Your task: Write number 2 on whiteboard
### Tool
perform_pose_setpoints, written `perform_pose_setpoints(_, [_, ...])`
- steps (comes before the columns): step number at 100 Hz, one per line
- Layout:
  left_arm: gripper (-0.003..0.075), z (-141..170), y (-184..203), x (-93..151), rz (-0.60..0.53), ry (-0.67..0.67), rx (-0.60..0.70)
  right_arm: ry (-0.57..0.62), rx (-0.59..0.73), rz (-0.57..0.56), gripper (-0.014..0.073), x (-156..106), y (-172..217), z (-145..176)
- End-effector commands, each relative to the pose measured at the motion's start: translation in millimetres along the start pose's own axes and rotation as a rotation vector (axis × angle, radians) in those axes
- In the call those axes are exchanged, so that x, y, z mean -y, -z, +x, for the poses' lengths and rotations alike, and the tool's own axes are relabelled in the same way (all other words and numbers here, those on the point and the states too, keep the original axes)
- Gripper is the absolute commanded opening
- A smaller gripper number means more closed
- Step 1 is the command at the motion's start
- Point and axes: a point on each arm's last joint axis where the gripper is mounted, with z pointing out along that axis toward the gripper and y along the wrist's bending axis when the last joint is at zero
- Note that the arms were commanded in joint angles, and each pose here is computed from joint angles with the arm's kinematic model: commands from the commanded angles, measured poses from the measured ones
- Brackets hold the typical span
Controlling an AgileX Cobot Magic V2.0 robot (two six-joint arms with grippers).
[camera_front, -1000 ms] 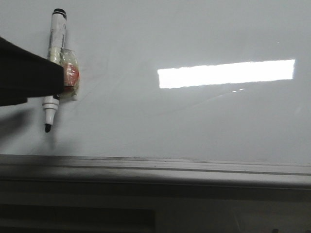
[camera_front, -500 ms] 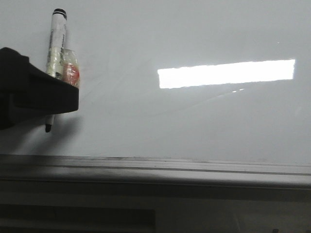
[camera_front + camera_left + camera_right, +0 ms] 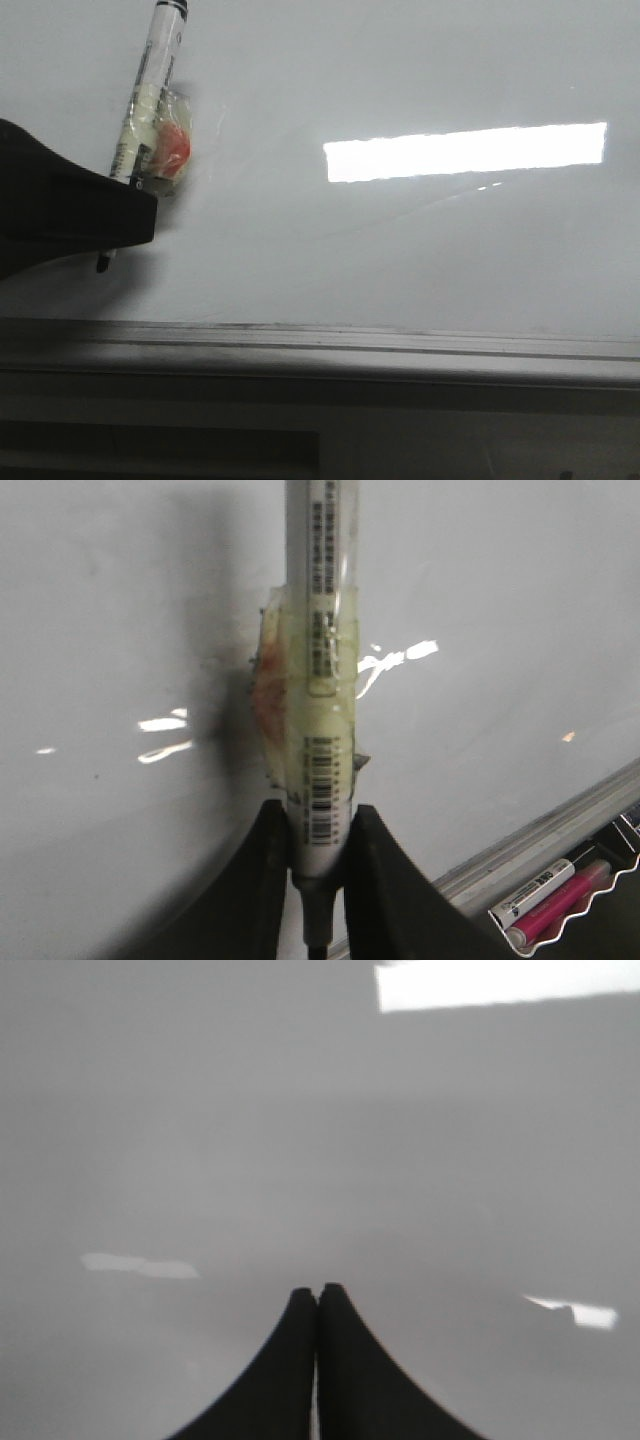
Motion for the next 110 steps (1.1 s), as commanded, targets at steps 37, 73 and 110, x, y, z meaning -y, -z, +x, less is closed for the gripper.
perform_pose_setpoints(37, [-0.0019,-22.3,30.6,23.2,0.201,-0.588,0.151,0.249,0.017,-0.541,-0.0042,-59.7,-5.0,-28.7])
perform_pose_setpoints(73, [-0.0019,-16.6,34.1,24.3,0.225,-0.854,0.121,0.507,-0.046,-0.822,0.0353,-129.1,-22.3,-40.1])
perform_pose_setpoints(110, [-0.0019,-18.2,35.5,29.2,0.266,-0.930,0.173,0.510,-0.050,-0.825,0.0388,-159.7,-44.8,-55.5])
